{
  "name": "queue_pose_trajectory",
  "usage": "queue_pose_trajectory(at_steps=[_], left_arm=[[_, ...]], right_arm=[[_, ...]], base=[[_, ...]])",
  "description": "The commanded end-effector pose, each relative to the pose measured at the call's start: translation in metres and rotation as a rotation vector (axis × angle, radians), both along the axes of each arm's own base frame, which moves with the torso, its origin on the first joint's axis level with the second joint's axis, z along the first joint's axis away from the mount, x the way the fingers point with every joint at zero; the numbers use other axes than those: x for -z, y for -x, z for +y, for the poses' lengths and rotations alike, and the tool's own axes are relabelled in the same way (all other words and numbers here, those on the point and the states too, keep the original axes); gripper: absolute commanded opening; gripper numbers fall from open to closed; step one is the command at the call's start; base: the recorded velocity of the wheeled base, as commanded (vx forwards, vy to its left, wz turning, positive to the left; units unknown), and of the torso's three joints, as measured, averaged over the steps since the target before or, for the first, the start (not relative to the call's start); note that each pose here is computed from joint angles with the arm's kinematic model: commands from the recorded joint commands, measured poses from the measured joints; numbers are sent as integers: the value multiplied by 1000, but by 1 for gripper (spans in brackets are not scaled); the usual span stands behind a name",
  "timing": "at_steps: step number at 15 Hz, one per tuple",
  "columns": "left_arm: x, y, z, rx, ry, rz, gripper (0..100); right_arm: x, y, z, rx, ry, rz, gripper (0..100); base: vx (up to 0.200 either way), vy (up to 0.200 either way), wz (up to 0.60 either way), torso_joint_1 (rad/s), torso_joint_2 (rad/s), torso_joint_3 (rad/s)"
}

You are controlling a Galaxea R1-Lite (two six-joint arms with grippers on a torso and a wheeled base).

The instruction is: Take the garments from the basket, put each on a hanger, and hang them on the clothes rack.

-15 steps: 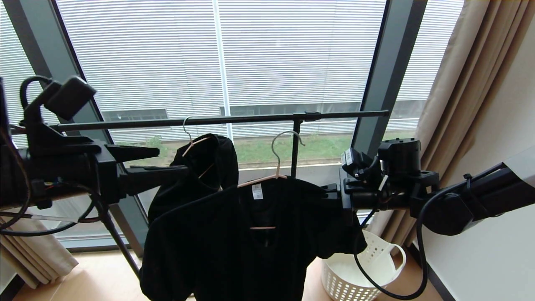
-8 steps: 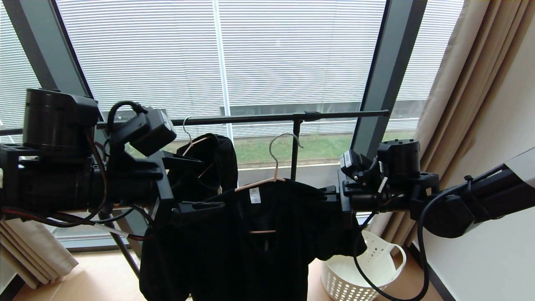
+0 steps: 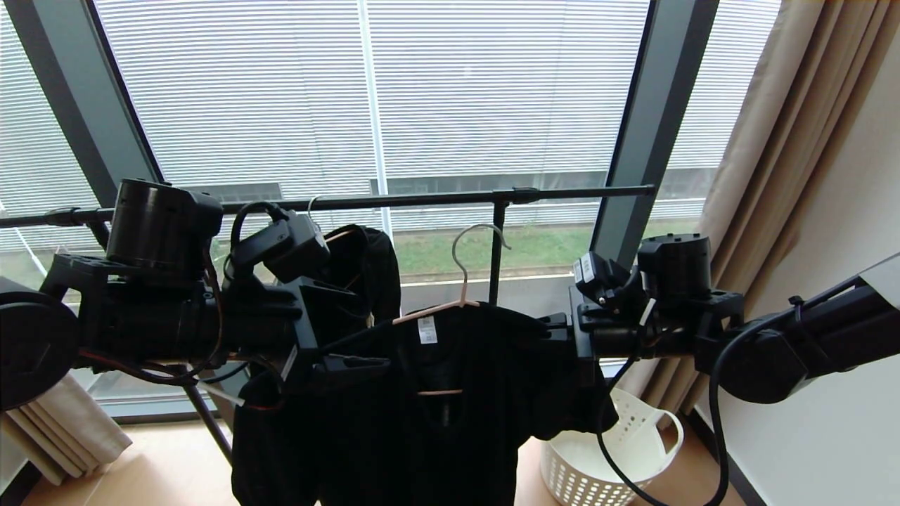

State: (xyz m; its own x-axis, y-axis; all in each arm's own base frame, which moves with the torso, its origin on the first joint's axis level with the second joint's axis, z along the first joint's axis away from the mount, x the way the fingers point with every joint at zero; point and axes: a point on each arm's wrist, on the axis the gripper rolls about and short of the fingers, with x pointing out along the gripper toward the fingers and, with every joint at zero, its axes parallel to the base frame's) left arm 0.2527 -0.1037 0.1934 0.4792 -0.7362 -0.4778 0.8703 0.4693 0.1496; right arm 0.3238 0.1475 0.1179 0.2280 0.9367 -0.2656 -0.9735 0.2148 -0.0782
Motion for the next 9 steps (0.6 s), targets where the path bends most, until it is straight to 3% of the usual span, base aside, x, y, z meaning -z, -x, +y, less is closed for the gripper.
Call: queue_pose_trajectory(at_steps=[1,6,7,9], left_arm=[[6,-3,-5,13,-7,21,100],[15,-5,-9,23,-18,48,100],[17,-4,-8,25,-20,55,0],[19,-3,-8,25,-21,56,0]], right_arm=[[-1,1,0,-2,-1,-3,0],[-2,3,-1,-8,3,-23,0],[-2,3,-1,-8,3,-24,0],[-2,3,-1,-8,3,-24,0]], base=[[0,0,0,0,0,0],[0,0,0,0,0,0],[0,0,0,0,0,0],[0,0,0,0,0,0]])
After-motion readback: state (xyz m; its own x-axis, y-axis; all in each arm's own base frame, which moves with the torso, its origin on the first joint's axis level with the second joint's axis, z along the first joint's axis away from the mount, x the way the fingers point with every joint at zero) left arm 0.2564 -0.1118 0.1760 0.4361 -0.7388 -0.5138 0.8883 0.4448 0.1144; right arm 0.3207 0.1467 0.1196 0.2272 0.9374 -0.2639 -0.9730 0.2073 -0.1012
